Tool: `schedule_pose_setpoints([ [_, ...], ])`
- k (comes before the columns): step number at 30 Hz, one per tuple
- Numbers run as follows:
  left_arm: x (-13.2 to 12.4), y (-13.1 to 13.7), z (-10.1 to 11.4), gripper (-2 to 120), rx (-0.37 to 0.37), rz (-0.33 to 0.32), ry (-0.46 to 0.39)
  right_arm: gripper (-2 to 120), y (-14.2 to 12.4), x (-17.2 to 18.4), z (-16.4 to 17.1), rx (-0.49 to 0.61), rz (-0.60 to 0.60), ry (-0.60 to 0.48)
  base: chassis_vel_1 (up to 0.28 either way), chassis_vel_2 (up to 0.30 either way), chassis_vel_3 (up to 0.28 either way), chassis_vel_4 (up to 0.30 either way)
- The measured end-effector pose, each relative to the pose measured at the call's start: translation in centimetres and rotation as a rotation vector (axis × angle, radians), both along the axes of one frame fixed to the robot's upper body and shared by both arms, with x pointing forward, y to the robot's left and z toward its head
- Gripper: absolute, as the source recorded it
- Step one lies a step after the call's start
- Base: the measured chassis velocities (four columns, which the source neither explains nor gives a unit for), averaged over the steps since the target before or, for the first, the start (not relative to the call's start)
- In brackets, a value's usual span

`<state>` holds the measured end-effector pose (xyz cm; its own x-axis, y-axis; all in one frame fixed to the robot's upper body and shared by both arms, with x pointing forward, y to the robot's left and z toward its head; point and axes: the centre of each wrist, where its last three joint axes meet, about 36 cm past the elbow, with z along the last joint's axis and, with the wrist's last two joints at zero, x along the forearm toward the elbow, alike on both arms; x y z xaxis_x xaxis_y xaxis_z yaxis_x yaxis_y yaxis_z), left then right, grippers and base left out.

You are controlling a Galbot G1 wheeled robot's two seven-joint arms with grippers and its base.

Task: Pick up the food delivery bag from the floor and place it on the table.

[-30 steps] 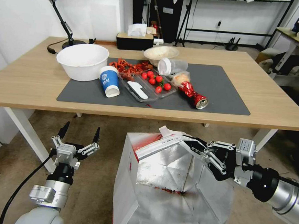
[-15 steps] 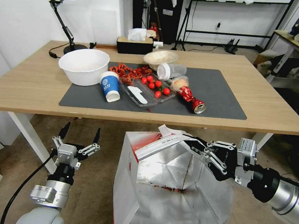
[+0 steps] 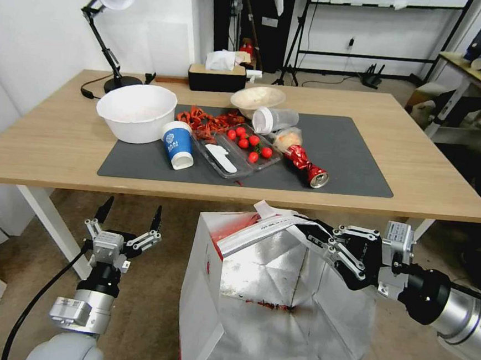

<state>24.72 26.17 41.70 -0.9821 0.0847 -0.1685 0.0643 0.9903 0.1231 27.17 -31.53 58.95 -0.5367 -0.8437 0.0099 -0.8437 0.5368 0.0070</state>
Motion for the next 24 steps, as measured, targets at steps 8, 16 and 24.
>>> schedule_pose_setpoints([
  [8,0.04,-0.04,-0.03,100,0.0,-0.002,0.0,0,-0.01,0.0,0.01,0.001,-0.003,0.0,0.0,0.0,0.0,0.0],
  [16,0.1,-0.09,-0.17,100,-0.002,-0.003,0.002,0,-0.01,0.05,0.09,0.001,-0.003,-0.003,0.0,0.0,0.0,0.0],
  [24,0.12,-0.13,-0.36,100,-0.002,-0.005,0.006,0,-0.01,0.06,0.1,0.006,-0.007,-0.005,0.0,0.0,0.0,0.0],
])
